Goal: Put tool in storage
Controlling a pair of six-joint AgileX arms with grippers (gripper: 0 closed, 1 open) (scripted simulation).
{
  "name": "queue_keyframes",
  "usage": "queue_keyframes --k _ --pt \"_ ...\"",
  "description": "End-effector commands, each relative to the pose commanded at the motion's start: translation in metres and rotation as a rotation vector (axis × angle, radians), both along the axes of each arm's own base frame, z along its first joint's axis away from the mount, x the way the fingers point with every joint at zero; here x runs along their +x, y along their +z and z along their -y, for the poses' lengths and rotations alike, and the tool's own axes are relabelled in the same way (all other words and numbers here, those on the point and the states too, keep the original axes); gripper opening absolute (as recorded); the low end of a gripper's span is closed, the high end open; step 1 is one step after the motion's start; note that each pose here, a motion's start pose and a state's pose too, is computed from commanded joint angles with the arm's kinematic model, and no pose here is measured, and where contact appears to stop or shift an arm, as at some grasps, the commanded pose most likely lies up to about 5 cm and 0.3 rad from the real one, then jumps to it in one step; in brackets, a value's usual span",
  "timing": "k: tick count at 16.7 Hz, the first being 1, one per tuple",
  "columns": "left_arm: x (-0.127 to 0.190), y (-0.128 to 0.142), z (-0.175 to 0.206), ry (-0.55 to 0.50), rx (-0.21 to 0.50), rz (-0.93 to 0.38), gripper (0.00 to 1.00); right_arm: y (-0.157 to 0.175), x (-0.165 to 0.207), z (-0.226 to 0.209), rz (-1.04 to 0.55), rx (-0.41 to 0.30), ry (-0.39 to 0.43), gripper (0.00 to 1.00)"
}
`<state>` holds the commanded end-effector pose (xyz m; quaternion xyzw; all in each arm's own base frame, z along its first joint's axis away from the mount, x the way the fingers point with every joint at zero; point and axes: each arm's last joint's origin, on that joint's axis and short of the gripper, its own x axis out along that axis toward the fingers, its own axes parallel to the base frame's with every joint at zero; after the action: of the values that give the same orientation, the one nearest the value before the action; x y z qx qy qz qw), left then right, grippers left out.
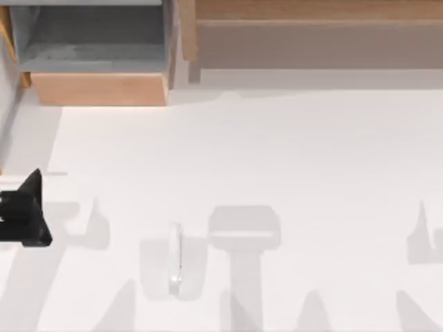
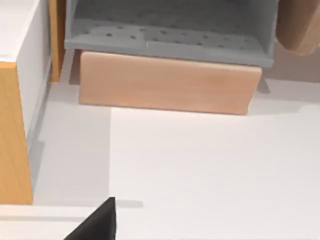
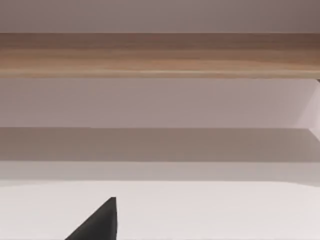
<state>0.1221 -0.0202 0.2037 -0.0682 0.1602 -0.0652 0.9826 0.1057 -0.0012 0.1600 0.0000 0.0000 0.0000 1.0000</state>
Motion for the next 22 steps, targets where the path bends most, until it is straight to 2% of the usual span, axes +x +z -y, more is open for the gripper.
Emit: queue_keyframes --k 3,6,9,12,17,22 --pt "0.028 0.016 0.02 -0.054 -0.04 -0.275 1.0 0.0 0.0 0.0 0.0 0.0 0.0 1.0" --pt "0.061 0.021 0.05 -0.081 -0.041 -0.558 1.0 0.0 0.0 0.0 0.0 0.0 0.0 1.0" --pt "0.091 0.017 0.087 -0.079 -0.01 -0.8 1.0 0.0 0.0 0.0 0.0 0.0 0.0 1.0" --pt "0.115 0.001 0.127 -0.051 0.053 -1.006 1.0 0.0 0.0 0.0 0.0 0.0 0.0 1.0" --pt "0.133 -0.028 0.178 0.008 0.158 -1.208 1.0 0.0 0.0 0.0 0.0 0.0 0.0 1.0" --pt "0.136 -0.036 0.19 0.026 0.185 -1.247 1.0 0.0 0.0 0.0 0.0 0.0 0.0 1.0"
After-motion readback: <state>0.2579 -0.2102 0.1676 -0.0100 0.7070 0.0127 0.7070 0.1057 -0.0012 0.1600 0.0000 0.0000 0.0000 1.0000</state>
